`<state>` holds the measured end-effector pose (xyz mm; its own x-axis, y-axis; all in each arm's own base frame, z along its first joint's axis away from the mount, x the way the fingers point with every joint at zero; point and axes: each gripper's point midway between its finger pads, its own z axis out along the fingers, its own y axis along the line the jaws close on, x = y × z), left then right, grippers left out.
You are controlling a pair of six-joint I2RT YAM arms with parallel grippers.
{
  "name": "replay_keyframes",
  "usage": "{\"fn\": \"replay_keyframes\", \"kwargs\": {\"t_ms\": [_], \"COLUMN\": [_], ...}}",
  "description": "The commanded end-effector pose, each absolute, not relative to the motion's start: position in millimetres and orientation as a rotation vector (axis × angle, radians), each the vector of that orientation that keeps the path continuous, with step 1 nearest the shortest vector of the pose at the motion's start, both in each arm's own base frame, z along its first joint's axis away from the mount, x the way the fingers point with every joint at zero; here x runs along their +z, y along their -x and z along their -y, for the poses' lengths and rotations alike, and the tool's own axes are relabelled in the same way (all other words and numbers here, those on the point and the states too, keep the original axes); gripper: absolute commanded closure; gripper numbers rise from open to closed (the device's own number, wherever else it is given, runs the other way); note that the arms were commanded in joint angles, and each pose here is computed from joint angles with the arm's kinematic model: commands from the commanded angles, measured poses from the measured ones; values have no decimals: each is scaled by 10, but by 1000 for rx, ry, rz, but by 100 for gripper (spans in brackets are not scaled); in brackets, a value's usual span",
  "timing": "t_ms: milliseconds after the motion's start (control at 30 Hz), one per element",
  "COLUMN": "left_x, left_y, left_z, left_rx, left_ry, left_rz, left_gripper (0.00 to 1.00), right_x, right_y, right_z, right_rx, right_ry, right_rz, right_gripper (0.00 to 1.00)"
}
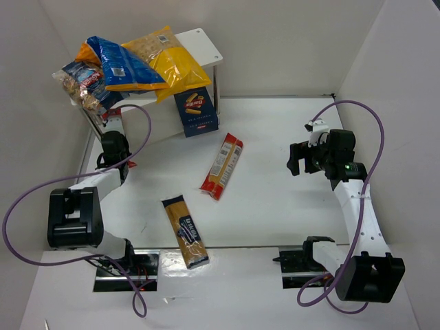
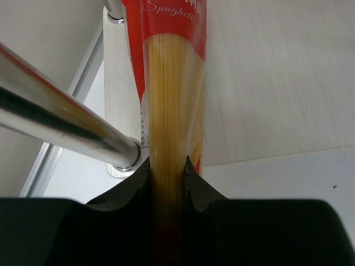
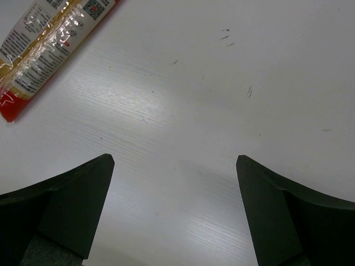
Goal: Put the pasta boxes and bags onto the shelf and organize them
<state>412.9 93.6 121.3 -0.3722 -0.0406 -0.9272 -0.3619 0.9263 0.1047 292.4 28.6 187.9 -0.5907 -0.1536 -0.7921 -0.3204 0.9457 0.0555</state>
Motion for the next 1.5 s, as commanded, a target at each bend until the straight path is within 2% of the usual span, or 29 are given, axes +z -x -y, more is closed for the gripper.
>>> {"fn": "replay_keyframes", "kwargs": {"t_ms": [0,700,1100,1267,1467], "left_x": [1731,1713,1969,2059,2111], "left_y": [-4402,-4470,-4343,-4271,-4233], "left_z": [-1080,-1166,-1112,-1001,-916], "left_rx": [363,394,368,350,336], "left_ry": [308,321,315,296,280], "left_rz": [-1748,-1757,-1736,-1725,-1728], "left_gripper": [100,100,65,45,43], "right_x": [1950,1950,1974,1991,2019], "right_y": [-2998,-2998,-2966,-2939,-2928], "right_z": [-279,-279,-324,-338,-354], "right_rx": [221,221,246,250,257], "right_ry": [348,348,372,386,392], "right_rz": [-2166,-2166,-2155,-2149,-2138], "right_gripper": [0,0,0,0,0]}}
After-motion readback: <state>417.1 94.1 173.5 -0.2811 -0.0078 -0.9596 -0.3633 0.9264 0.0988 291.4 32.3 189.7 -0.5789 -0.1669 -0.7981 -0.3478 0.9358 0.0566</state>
